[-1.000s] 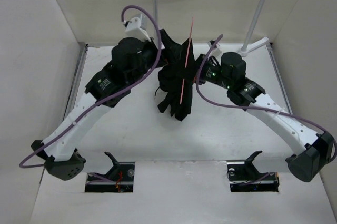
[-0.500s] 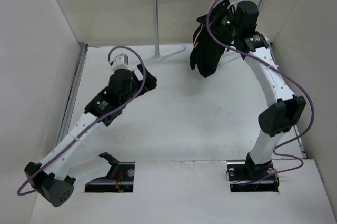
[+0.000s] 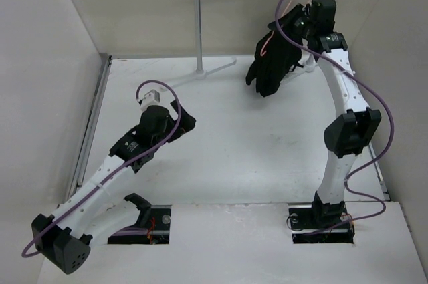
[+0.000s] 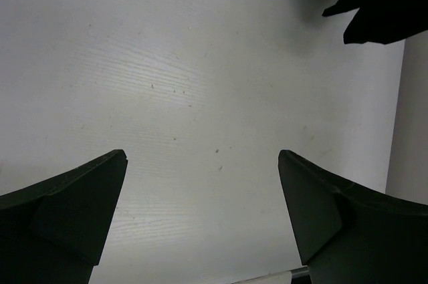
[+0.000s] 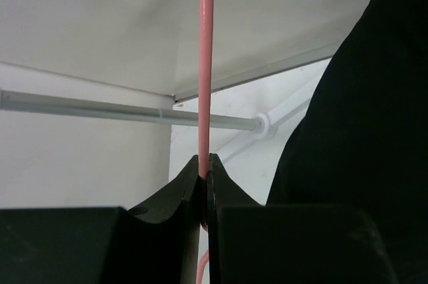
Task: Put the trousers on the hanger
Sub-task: Place the hanger at the clothesline.
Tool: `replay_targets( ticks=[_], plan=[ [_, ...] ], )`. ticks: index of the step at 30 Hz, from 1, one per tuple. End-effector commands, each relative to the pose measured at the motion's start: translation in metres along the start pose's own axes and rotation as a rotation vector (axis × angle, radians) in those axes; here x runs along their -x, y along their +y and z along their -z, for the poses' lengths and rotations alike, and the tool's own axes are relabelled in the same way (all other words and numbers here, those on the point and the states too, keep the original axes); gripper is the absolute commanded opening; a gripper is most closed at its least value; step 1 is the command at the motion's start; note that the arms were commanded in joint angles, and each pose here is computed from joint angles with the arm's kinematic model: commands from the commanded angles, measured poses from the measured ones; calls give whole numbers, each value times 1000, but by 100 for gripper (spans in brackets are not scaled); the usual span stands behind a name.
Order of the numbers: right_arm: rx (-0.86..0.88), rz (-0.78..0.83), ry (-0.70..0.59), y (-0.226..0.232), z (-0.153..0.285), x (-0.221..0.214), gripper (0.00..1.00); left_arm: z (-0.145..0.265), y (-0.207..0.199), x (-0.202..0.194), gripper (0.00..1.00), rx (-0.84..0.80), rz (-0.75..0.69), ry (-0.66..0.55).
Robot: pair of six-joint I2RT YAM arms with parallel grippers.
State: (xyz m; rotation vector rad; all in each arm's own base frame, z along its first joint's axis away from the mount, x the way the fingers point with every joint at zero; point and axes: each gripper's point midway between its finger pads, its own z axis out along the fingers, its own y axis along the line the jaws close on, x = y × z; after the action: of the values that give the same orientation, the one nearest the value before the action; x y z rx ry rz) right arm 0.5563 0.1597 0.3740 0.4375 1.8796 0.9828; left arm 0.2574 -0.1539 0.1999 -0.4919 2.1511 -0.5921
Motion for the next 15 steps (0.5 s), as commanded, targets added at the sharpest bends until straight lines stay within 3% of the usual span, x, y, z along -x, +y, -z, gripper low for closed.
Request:
replay_targets(
  ticks=[1,3,7,10,11,12,15],
  plan=[
    [77,58,-88,26,15,34,4,-1,-9,8,100,-34,31,-24],
    [56,57,-86,21,16,32,10,-2,-8,8,100,-31,33,-25],
    [19,68,-122,16,28,38,50,-5,-3,8,100,-7,36,-19],
    [24,87,-145,24,48,44,71,-8,0,9,100,5,43,-12],
    [20,98,-154,25,57,44,82,-10,1,8,100,10,46,-5],
    [12,105,-164,24,65,44,100,-12,4,6,100,17,47,6],
    [-25,119,-194,15,94,38,100,-17,9,1,100,38,49,28]
  ],
)
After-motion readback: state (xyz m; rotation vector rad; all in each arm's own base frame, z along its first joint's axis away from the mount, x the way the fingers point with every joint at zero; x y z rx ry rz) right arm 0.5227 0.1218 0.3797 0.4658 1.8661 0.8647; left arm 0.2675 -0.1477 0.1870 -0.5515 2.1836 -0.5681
